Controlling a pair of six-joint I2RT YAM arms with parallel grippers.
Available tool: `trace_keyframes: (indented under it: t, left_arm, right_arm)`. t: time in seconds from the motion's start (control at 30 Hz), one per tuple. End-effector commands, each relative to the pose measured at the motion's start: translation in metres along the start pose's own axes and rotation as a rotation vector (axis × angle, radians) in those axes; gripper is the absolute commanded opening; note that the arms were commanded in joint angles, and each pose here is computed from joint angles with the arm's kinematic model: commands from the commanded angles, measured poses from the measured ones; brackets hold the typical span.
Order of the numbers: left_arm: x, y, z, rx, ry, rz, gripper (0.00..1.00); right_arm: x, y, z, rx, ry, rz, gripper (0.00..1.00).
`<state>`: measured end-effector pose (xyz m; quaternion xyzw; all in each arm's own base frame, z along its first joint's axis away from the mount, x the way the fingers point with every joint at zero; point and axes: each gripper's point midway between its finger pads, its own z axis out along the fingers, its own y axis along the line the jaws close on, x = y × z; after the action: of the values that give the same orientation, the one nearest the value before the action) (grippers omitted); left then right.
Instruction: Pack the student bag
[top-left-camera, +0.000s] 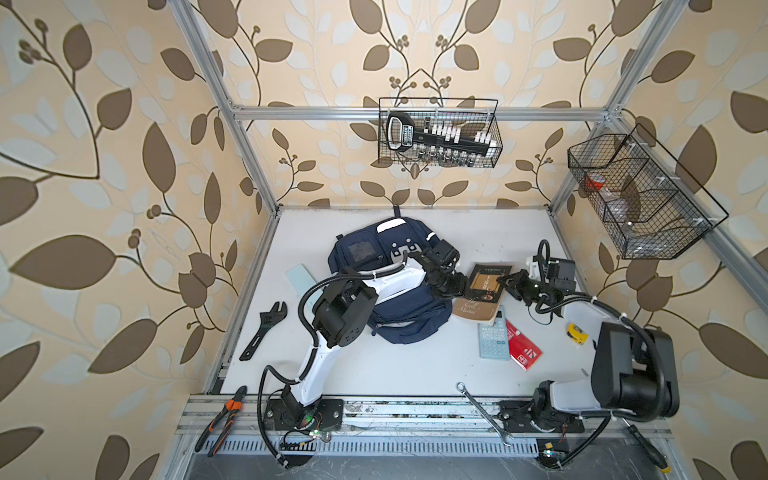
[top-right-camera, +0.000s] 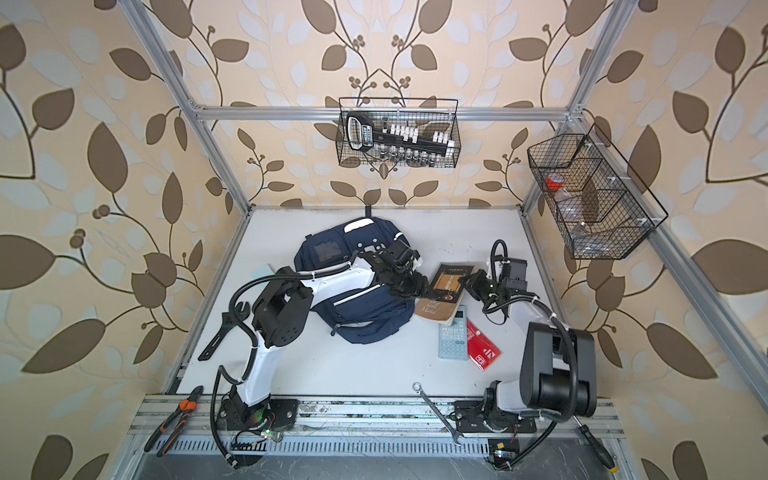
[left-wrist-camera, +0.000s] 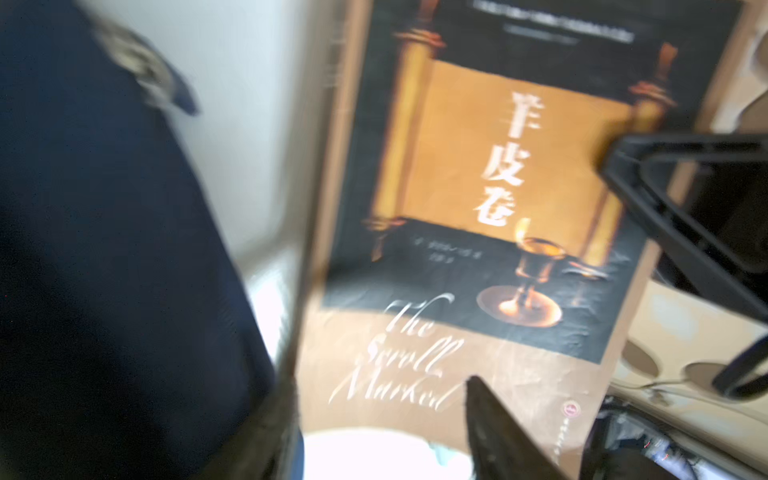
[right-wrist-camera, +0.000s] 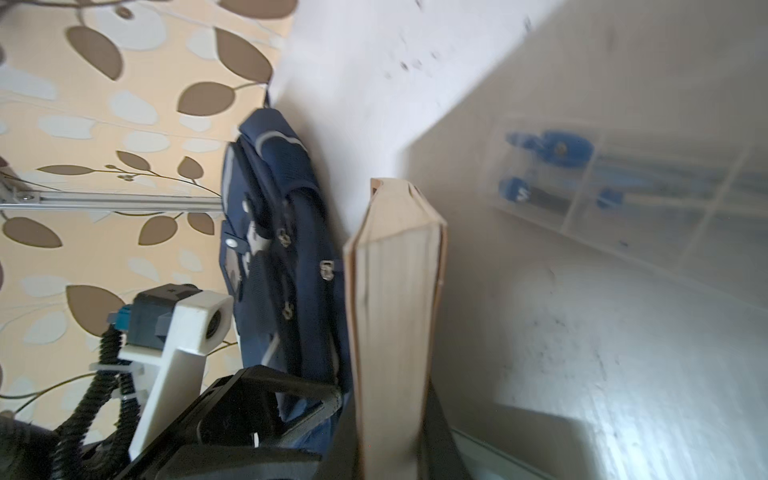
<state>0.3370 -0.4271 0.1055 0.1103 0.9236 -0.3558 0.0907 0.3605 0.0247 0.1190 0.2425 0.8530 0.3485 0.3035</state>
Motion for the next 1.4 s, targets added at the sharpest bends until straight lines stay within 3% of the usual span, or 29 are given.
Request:
trace_keyframes:
  t: [0.0, 0.03, 0.1, 0.23, 0.37, 0.53, 0.63, 0.7, 0.77, 0.8, 0.87, 0.93, 1.0, 1.03, 1.1, 1.17, 1.37]
  left_arm:
    - [-0.053, -0.057, -0.112, 0.096, -0.232, 0.075, 0.76]
    - [-0.057, -0.063, -0.13, 0.122, -0.258, 0.079, 0.79]
    - [-0.061, -0.072, -0.159, 0.175, -0.297, 0.084, 0.98]
    - [-0.059, -0.094, -0.205, 0.38, -0.324, 0.123, 0.99]
    - [-0.057, -0.09, -0.24, 0.521, -0.388, 0.13, 0.99]
    - [-0.034, -0.114, -0.252, 0.717, -0.297, 0.18, 0.99]
    - [-0.024, -0.114, -0.254, 0.749, -0.285, 0.176, 0.97]
    - [-0.019, -0.111, -0.257, 0.739, -0.3, 0.171, 0.91]
    - [-0.011, -0.116, -0.269, 0.777, -0.318, 0.178, 0.76]
    - [-0.008, -0.12, -0.276, 0.804, -0.332, 0.188, 0.65]
    - [-0.001, -0.124, -0.289, 0.825, -0.36, 0.184, 0.29]
    - [0.003, -0.123, -0.292, 0.823, -0.367, 0.184, 0.03]
    - [0.004, -0.124, -0.294, 0.826, -0.372, 0.179, 0.0]
    - [0.005, -0.125, -0.296, 0.833, -0.377, 0.185, 0.0]
    - [0.004, -0.129, -0.305, 0.861, -0.401, 0.201, 0.0]
    - [0.0, -0.13, -0.316, 0.888, -0.434, 0.197, 0.0]
    - [-0.006, -0.138, -0.341, 0.983, -0.458, 0.217, 0.0]
  right_arm:
    - [-0.025, 0.053, -0.039, -0.044, -0.088, -0.127, 0.0]
    - [-0.027, 0.068, -0.049, -0.061, -0.103, -0.154, 0.0]
    - [-0.027, 0.099, -0.066, -0.122, -0.12, -0.206, 0.0]
    - [-0.004, 0.171, -0.091, -0.366, -0.058, -0.293, 0.0]
    - [0.02, 0.23, -0.123, -0.606, -0.001, -0.36, 0.0]
    - [0.045, 0.273, -0.14, -0.732, 0.063, -0.423, 0.0]
    - [0.053, 0.29, -0.144, -0.782, 0.069, -0.434, 0.0]
    - [0.055, 0.297, -0.144, -0.797, 0.068, -0.429, 0.0]
    - [0.058, 0.299, -0.14, -0.802, 0.073, -0.422, 0.0]
    - [0.058, 0.3, -0.139, -0.802, 0.07, -0.419, 0.0]
    - [0.058, 0.3, -0.135, -0.802, 0.077, -0.394, 0.0]
    - [0.059, 0.3, -0.132, -0.807, 0.085, -0.378, 0.0]
    - [0.062, 0.301, -0.13, -0.806, 0.1, -0.372, 0.0]
    - [0.064, 0.298, -0.127, -0.795, 0.105, -0.37, 0.08]
    - [0.071, 0.291, -0.121, -0.769, 0.128, -0.364, 0.41]
    - [0.081, 0.281, -0.117, -0.755, 0.16, -0.359, 0.68]
    - [0.114, 0.25, -0.115, -0.739, 0.25, -0.357, 0.71]
